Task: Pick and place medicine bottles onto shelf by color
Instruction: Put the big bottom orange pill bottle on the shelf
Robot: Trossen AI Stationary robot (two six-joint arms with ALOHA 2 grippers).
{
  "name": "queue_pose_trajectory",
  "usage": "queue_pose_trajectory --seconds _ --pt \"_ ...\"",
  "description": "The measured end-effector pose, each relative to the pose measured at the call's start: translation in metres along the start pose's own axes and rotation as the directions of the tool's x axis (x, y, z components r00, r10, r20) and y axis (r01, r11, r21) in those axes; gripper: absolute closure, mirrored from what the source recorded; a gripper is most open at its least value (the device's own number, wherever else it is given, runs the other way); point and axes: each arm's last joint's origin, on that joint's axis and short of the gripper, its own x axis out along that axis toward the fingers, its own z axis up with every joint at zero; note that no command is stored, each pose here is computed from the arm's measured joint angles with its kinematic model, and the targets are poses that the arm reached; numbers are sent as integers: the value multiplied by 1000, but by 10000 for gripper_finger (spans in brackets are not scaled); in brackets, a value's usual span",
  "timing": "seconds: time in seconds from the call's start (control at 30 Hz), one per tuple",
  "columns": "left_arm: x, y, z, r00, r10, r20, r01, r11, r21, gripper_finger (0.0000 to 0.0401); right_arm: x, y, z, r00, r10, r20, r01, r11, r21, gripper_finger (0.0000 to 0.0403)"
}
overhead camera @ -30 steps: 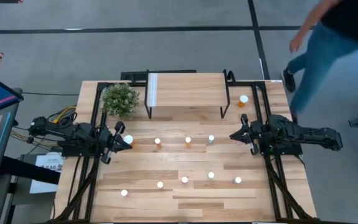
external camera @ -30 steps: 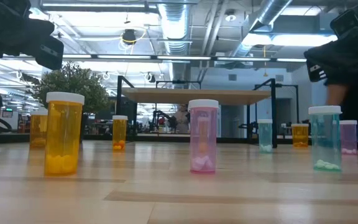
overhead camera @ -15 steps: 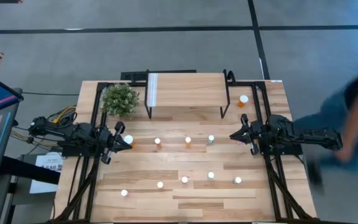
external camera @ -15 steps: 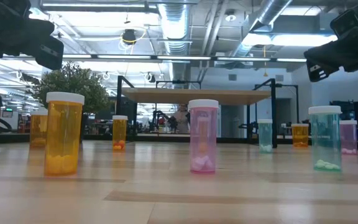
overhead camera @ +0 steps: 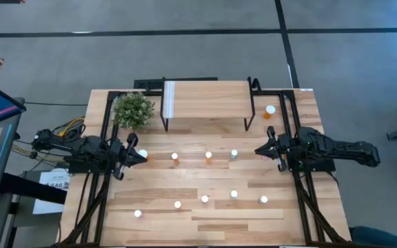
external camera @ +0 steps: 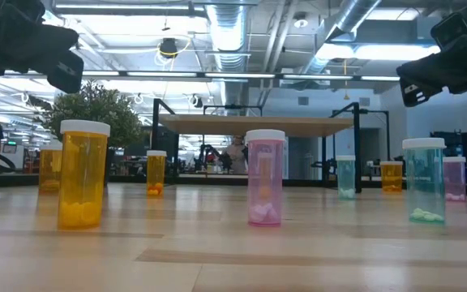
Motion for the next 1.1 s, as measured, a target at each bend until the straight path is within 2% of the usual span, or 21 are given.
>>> queue_pose_trajectory --seconds 0.1,0.23,0.43,0.5,0.57,0.77,0.93,1.1 --pt "0 2 2 998 59 31 -60 997 41 401 0 0 0 1000 0 0 0 1000 0 342" --pt "0 4 4 987 149 54 -150 989 14 401 0 0 0 1000 0 0 0 1000 0 342" --pt "-1 5 10 976 194 102 -192 981 -31 401 0 0 0 1000 0 0 0 1000 0 342" --pt "-2 5 12 976 198 91 -196 980 -29 401 0 0 0 1000 0 0 0 1000 0 342" --pt "-3 4 19 969 209 129 -207 978 -27 401 0 0 0 1000 0 0 0 1000 0 342" --pt "-7 5 34 941 292 169 -295 955 -9 401 0 0 0 1000 0 0 0 1000 0 342" --pt "-7 5 39 946 309 101 -306 951 -38 401 0 0 0 1000 0 0 0 1000 0 342" --pt "0 4 52 929 367 -47 -369 929 -35 401 0 0 0 1000 0 0 0 1000 0 342"
